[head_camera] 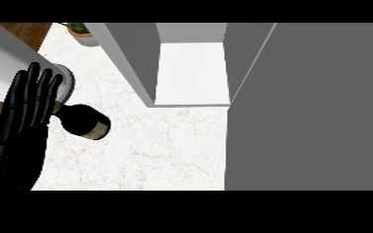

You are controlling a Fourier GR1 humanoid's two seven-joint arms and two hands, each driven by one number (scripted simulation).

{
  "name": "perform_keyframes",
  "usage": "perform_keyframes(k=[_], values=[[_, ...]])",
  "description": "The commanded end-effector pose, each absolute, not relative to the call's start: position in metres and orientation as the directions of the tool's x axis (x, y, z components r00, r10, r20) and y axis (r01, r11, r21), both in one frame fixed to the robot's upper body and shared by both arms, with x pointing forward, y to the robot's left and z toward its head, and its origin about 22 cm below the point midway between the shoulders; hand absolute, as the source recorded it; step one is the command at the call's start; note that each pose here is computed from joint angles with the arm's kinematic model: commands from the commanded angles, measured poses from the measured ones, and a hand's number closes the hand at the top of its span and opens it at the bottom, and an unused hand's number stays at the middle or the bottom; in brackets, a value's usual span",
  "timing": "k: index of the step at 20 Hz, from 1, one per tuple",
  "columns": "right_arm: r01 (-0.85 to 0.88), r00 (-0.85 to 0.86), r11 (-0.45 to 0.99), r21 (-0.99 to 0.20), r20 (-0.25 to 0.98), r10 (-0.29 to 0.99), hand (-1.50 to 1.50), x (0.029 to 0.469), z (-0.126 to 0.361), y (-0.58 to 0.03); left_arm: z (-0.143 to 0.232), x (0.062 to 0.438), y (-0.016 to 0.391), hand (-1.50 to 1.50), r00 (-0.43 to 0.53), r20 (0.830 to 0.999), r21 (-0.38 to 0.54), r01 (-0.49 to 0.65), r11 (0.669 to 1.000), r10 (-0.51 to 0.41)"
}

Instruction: Pick up the wine, place it into the cabinet and close the cabinet

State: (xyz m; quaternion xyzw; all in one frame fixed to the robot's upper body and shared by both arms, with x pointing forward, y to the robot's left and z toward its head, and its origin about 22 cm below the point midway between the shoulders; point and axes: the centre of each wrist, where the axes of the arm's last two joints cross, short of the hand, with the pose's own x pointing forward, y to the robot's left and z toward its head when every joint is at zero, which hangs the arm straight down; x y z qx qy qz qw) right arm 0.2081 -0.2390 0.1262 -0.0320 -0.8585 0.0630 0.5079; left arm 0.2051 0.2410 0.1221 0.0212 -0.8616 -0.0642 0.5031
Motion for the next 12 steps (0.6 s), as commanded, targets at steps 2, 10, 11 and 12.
perform_keyframes(k=[2, 10, 11, 12], values=[[0.001, -0.465, 0.994, -0.107, 0.880, 0.095, -1.50, 0.206, 0.120, -0.234, 0.137, 0.233, 0.249, -1.50, -0.467, 0.883, 0.138, 0.168, 0.976, -0.045], [-0.358, -0.397, 0.931, -0.069, 0.914, -0.085, -1.50, 0.158, 0.134, -0.213, 0.138, 0.267, 0.238, -1.50, -0.198, 0.966, -0.060, 0.461, 0.886, 0.168], [-0.354, -0.390, 0.933, -0.070, 0.917, -0.079, -1.50, 0.159, 0.133, -0.214, 0.142, 0.267, 0.239, -1.50, -0.167, 0.971, -0.072, 0.470, 0.879, 0.169], [-0.375, -0.375, 0.926, -0.046, 0.921, -0.106, -1.50, 0.146, 0.137, -0.214, 0.149, 0.263, 0.230, -1.50, -0.178, 0.970, -0.064, 0.476, 0.877, 0.167]])
